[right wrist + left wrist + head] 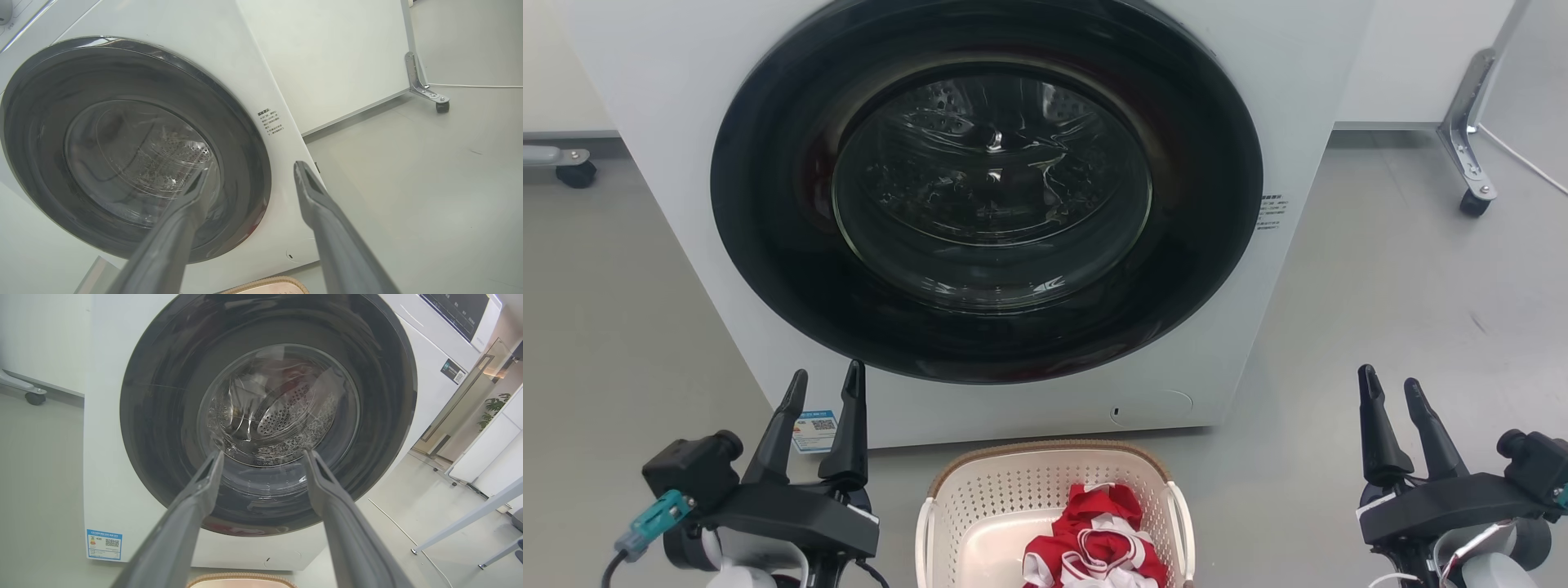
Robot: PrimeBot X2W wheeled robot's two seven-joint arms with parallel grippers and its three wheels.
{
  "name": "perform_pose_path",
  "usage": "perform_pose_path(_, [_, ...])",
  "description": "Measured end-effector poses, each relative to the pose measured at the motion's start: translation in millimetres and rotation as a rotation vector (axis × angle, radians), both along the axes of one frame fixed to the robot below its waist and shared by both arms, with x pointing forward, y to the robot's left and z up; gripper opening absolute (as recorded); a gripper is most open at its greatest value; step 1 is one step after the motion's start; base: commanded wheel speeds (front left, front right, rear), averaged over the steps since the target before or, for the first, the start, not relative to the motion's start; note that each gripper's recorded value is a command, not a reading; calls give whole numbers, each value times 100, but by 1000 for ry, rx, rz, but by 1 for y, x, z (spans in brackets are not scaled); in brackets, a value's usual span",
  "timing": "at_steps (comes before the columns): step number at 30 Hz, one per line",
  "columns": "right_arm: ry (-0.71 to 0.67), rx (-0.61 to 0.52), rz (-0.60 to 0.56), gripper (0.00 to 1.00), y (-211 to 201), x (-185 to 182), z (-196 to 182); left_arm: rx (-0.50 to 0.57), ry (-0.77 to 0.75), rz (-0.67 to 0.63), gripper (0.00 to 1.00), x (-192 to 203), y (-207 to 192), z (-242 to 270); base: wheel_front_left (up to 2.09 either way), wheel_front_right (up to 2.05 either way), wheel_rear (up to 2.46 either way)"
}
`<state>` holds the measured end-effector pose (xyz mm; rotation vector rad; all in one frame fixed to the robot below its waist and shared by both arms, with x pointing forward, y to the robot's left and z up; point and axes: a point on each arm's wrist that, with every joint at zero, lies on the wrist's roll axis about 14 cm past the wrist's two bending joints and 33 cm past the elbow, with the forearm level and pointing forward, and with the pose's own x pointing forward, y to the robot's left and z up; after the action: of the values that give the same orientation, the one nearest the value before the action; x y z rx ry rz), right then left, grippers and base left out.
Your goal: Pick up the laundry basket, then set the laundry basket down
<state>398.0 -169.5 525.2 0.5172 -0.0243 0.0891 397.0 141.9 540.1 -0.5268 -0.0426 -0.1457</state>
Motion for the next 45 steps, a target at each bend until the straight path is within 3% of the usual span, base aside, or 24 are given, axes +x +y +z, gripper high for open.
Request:
perform_pose_path(29, [-124, -389, 31, 100, 19, -4, 7, 323, -136, 23, 100, -6, -17, 9, 0, 0, 0])
perform_pose_path(45, [-113, -401, 30, 100, 17, -3, 3, 328, -117, 29, 100, -5, -15, 3, 0, 0, 0])
